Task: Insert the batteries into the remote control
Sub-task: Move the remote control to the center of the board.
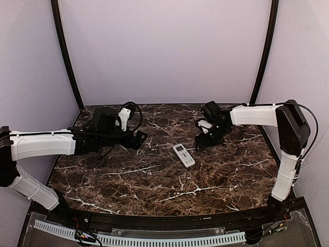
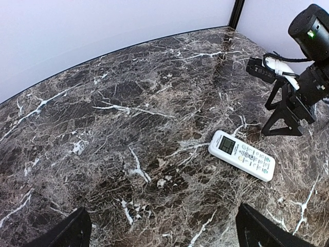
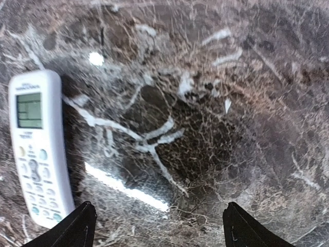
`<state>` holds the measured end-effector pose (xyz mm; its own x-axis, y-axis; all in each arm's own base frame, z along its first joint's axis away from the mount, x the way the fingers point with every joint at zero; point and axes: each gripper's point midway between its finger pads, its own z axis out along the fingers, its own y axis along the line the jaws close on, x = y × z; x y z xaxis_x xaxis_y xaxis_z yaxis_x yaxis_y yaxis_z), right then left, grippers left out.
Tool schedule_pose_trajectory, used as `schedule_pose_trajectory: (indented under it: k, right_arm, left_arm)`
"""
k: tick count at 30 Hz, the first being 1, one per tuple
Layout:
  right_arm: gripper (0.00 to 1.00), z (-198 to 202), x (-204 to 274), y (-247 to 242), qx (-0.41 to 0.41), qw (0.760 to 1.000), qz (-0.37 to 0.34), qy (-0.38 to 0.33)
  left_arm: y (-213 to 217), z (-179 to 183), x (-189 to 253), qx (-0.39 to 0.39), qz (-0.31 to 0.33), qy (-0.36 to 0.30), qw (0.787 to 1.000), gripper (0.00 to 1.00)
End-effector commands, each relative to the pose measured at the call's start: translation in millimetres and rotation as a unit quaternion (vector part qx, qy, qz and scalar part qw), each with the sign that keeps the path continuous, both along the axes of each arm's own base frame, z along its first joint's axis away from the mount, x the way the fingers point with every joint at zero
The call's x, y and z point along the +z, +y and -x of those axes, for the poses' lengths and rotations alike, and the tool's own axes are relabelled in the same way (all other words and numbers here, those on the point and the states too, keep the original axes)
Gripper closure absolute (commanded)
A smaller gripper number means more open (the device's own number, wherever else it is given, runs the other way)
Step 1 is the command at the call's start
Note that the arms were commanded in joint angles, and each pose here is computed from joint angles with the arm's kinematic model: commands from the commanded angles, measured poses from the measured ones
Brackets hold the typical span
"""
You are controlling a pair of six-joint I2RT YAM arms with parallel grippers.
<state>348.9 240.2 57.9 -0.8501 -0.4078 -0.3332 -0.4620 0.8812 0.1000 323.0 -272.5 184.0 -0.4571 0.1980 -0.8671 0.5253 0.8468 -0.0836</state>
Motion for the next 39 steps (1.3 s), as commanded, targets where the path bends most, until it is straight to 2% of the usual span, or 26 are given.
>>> schedule_pose_trajectory:
  k: [1, 7, 13, 23, 28, 32, 36, 39]
  right_arm:
    - [0.15, 6, -33, -11, 0.006, 0.999, 0.038, -0.001]
    - [0.14, 17, -43, -4, 0.022, 0.999, 0.033, 0.002]
    - [0.14, 38, -48, 25, 0.063, 0.998, 0.008, 0.021]
    - [0.12, 57, -35, 51, 0.093, 0.995, -0.033, 0.029]
    - [0.11, 50, -7, 45, 0.082, 0.995, -0.056, 0.001]
    - [0.03, 37, 46, 43, 0.076, 0.987, -0.131, -0.057]
    - [0.01, 22, 88, 35, 0.066, 0.971, -0.2, -0.112]
    - [0.01, 13, 103, 23, 0.051, 0.962, -0.229, -0.141]
  left_arm:
    - [0, -1, -1, 0.002, -0.006, 0.018, 1.0, 0.01]
    - [-1, -2, 1, 0.0, -0.003, 0.018, 1.0, 0.01]
    - [-4, -3, -3, 0.0, -0.004, 0.027, 1.0, 0.01]
    - [-8, -5, -2, -0.003, -0.014, 0.05, 0.999, 0.02]
    - [-11, -7, -6, -0.009, 0.008, 0.077, 0.997, 0.01]
    - [-7, -25, 0, -0.004, 0.049, 0.116, 0.992, 0.01]
    - [5, -42, -2, 0.022, 0.039, 0.118, 0.992, 0.02]
    - [8, -44, -10, 0.026, 0.026, 0.123, 0.992, 0.01]
